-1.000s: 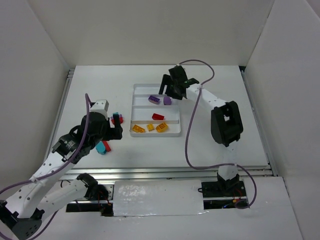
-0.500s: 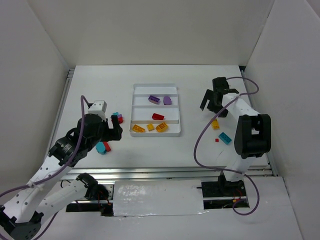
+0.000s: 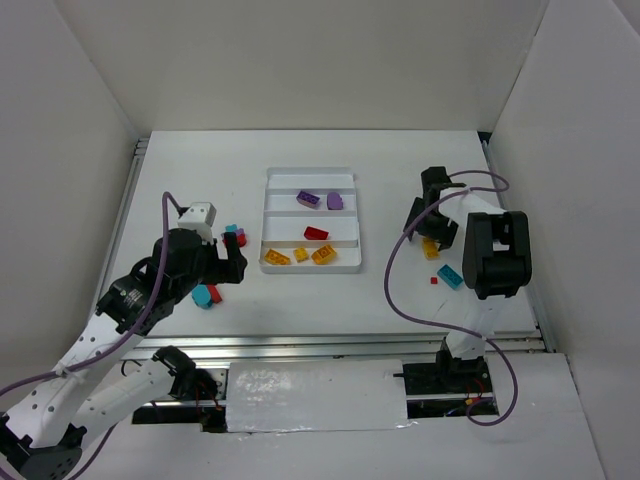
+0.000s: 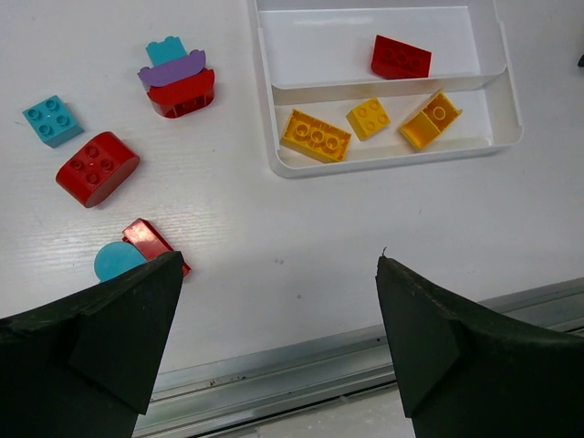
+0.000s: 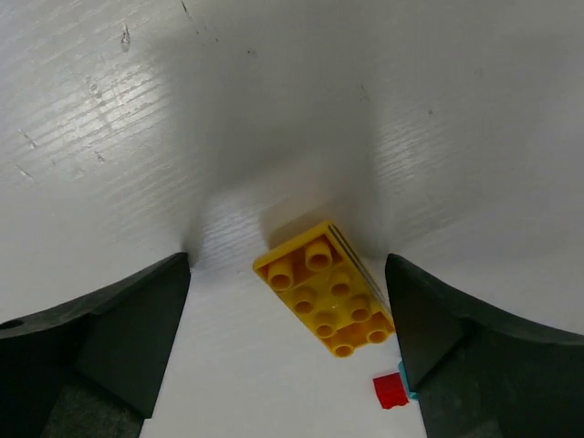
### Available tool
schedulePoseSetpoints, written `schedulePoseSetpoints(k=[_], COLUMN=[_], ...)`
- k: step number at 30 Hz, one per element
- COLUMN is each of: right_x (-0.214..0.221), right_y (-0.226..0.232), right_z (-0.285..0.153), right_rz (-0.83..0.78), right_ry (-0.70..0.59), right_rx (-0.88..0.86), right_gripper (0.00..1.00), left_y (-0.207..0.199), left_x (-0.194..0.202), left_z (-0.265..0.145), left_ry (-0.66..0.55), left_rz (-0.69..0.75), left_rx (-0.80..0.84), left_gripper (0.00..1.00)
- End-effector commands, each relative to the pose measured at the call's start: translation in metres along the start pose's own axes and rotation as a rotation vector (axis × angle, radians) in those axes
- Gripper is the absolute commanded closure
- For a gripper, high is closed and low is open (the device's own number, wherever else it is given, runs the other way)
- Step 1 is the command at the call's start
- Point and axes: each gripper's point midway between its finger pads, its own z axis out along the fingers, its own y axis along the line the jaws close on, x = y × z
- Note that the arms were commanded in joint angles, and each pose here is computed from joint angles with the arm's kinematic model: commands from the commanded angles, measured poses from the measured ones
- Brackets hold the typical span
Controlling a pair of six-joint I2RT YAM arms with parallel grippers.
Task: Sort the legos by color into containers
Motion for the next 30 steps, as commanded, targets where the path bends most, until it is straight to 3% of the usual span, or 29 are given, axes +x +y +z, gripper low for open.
schedulePoseSetpoints(k=[1, 4, 6, 8, 9, 10, 13, 20, 24, 30], right_x=[-0.004, 0.0, 0.003, 0.003, 0.003, 0.005, 0.006, 0.04, 0.053, 0.082], right_y=[-0.002, 0.004, 0.006, 0.008, 0.008, 0.008, 0.027, 0.127, 0.168, 0.211], right_z=[-0.002, -0.004, -0.003, -0.003, -0.003, -0.004, -0.019, -0.134, -0.16, -0.156], right_rz=[0.001, -0.004, -0.009, -0.012, -0.011, -0.01, -0.033, -0.176, -0.233, -0.333], right_ry=[0.003, 0.014, 0.024, 0.03, 0.03, 0.036, 0.014, -0.266, -0.298, -0.271], right_rx=[-0.005, -0.046, -0.06, -0.071, -0.068, -0.062, -0.117, -0.318, -0.365, -0.366], right_gripper=[0.15, 0.48, 0.52, 0.65, 0.78, 1.0, 1.0, 1.0, 1.0, 0.99], left_y=[-0.006, -0.007, -0.006, -0.006, -0.006, -0.007, -0.006, 0.007, 0.01, 0.011], left_x=[-0.009, -0.01, -0.009, -0.01, -0.01, -0.011, -0.01, -0.014, -0.014, -0.013], left_z=[0.0, -0.002, -0.001, -0.002, -0.002, -0.003, -0.002, -0.002, -0.003, -0.002], left_ry=[-0.037, -0.043, -0.041, -0.045, -0.047, -0.049, -0.046, -0.06, -0.067, -0.062], left_rz=[0.011, 0.01, 0.01, 0.009, 0.009, 0.008, 0.008, -0.019, -0.03, -0.028], left_rx=[0.036, 0.041, 0.038, 0.041, 0.04, 0.043, 0.037, -0.04, -0.055, -0.062], left_gripper=[0.01, 0.0, 0.0, 0.0, 0.0, 0.01, 0.0, 0.0, 0.0, 0.0])
